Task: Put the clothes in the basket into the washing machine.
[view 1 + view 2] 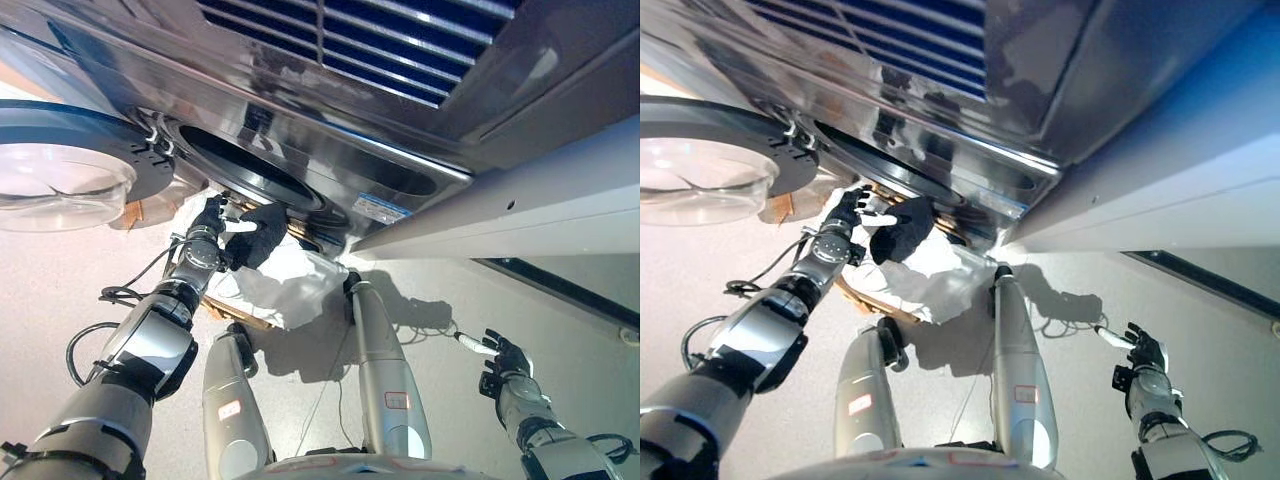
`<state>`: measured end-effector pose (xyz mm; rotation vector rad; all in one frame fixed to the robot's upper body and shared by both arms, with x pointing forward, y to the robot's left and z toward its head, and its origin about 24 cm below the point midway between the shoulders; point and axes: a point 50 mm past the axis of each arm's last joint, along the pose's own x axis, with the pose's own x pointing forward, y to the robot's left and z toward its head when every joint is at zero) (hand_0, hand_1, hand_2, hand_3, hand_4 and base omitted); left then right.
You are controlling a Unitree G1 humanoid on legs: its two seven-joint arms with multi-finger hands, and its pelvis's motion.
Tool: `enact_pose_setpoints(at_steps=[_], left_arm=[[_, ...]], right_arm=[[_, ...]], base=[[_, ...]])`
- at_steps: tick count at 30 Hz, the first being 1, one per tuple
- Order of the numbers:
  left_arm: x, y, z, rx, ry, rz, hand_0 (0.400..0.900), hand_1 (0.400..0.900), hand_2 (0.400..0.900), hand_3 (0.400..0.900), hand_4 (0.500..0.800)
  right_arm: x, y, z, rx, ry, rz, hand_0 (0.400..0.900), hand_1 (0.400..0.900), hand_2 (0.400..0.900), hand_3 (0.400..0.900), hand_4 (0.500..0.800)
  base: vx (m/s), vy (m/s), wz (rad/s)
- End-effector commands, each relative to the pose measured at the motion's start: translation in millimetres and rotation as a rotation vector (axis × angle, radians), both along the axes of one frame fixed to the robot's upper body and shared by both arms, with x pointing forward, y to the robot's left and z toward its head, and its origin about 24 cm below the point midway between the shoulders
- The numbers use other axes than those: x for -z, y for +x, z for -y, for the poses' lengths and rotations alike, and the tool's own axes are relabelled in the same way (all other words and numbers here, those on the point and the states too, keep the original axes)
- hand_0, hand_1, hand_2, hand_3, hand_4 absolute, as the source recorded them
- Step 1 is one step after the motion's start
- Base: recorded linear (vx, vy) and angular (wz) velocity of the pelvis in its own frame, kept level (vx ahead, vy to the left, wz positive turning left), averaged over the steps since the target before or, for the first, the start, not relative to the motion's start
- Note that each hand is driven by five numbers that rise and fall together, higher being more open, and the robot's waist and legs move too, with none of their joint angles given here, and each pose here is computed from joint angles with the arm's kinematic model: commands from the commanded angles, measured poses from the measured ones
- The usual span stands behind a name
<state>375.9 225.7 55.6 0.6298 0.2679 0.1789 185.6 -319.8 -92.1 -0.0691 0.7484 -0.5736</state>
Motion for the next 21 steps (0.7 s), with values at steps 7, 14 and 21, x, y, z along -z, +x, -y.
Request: enact_pose_setpoints(at_steps=[7, 14, 21], left_arm=[[-18, 5, -16.0, -0.075, 0.067, 0.053, 0.900, 0.900, 0.900, 0.900, 0.800], [-18, 3, -23.7, -0.126, 0.052, 0.049, 0.900, 0.900, 0.900, 0.900, 0.800], [-22, 0, -38.4, -0.178, 0.050, 0.043, 0.900, 0.900, 0.900, 0.900, 0.800]], right_arm=[[5, -47, 28, 0.137, -0.083, -0.085, 0.900, 0.900, 0.900, 0.900, 0.800], [1, -41, 31, 0.149, -0.097, -0.074, 0.900, 0.900, 0.900, 0.900, 0.800], [-3, -35, 34, 0.141, -0.109, -0.064, 0.900, 0.900, 0.900, 0.900, 0.800]], base=[[0.017, 0.013, -0.12], [-0.030, 0.029, -0.17], [-0.025, 0.024, -0.10]])
